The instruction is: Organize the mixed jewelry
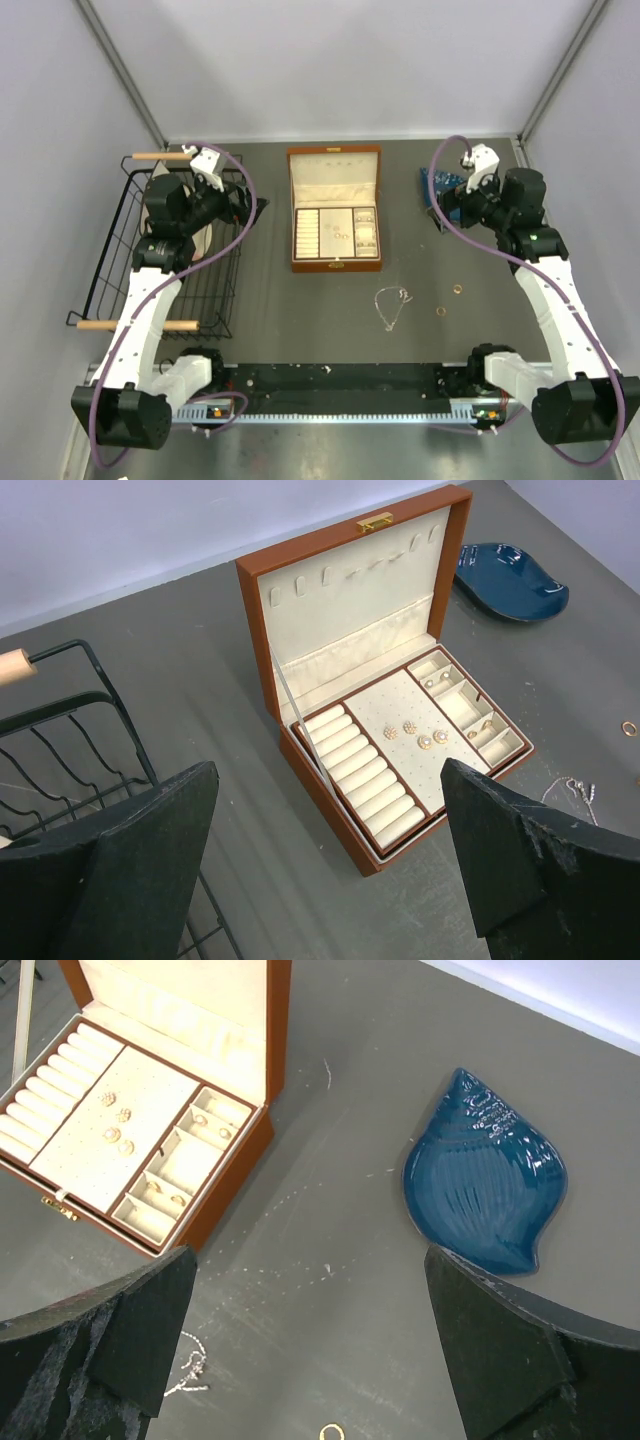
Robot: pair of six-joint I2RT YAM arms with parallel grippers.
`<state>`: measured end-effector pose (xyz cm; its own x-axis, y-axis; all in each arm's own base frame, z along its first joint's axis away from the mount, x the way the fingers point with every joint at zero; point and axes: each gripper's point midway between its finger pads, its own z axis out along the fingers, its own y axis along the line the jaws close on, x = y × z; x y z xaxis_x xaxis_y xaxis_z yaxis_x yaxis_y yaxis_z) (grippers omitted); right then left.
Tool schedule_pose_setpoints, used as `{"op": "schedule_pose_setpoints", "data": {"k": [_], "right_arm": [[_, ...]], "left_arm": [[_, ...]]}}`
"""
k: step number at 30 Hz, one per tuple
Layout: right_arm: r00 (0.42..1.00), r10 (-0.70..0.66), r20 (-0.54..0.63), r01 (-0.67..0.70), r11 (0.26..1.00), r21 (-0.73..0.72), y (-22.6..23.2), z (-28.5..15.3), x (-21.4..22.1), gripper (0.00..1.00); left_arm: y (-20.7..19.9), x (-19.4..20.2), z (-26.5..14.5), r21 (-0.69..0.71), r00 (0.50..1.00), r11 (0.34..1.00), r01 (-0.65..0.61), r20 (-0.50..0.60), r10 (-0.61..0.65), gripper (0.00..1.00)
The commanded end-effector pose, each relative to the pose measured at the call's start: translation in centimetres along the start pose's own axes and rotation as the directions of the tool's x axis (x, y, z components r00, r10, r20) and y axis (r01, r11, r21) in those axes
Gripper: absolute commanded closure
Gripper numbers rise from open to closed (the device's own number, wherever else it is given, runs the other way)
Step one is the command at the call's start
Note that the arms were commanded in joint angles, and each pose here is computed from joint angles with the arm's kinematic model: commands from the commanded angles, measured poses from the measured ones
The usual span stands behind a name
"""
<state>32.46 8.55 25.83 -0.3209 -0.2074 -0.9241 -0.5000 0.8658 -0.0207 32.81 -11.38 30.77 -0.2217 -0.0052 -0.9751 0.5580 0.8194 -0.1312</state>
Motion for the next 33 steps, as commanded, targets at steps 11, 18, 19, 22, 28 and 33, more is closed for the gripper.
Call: {"op": "schedule_pose_setpoints", "data": {"k": [11, 18, 19, 22, 28, 33], "right_arm": [[0.994, -0.092, -0.066, 0.088, 0.995, -0.051, 1.8, -0.1, 1.4, 0.01], [0.971, -0.152, -0.186, 0.126, 0.982, -0.141, 3.1, 0.0, 5.1, 0.02], [0.962, -0.172, -0.211, 0.139, 0.977, -0.160, 3.7, 0.0, 5.9, 0.03], [0.931, -0.240, -0.274, 0.190, 0.961, -0.199, 4.4, 0.6, 8.3, 0.07], [0.869, -0.332, -0.366, 0.220, 0.923, -0.314, 5.7, 1.8, 13.2, 0.12], [0.812, -0.397, -0.428, 0.218, 0.886, -0.408, 7.6, 2.3, 16.9, 0.18]], "left_arm": [[-1.2, -2.0, -0.4, 0.066, 0.997, 0.995, -0.071, 0.044, 0.069, 0.01], [-2.9, 0.3, -0.5, 0.149, 0.991, 0.981, -0.127, -0.014, 0.130, 0.01], [-3.2, 0.7, -0.4, 0.164, 0.988, 0.975, -0.147, -0.022, 0.153, 0.01], [-4.0, 2.0, -0.2, 0.195, 0.980, 0.965, -0.174, -0.057, 0.188, 0.01], [-5.0, 3.4, 0.2, 0.220, 0.972, 0.956, -0.197, -0.087, 0.220, 0.01], [-5.0, 4.0, 0.6, 0.217, 0.969, 0.956, -0.195, -0.107, 0.222, 0.01]]}}
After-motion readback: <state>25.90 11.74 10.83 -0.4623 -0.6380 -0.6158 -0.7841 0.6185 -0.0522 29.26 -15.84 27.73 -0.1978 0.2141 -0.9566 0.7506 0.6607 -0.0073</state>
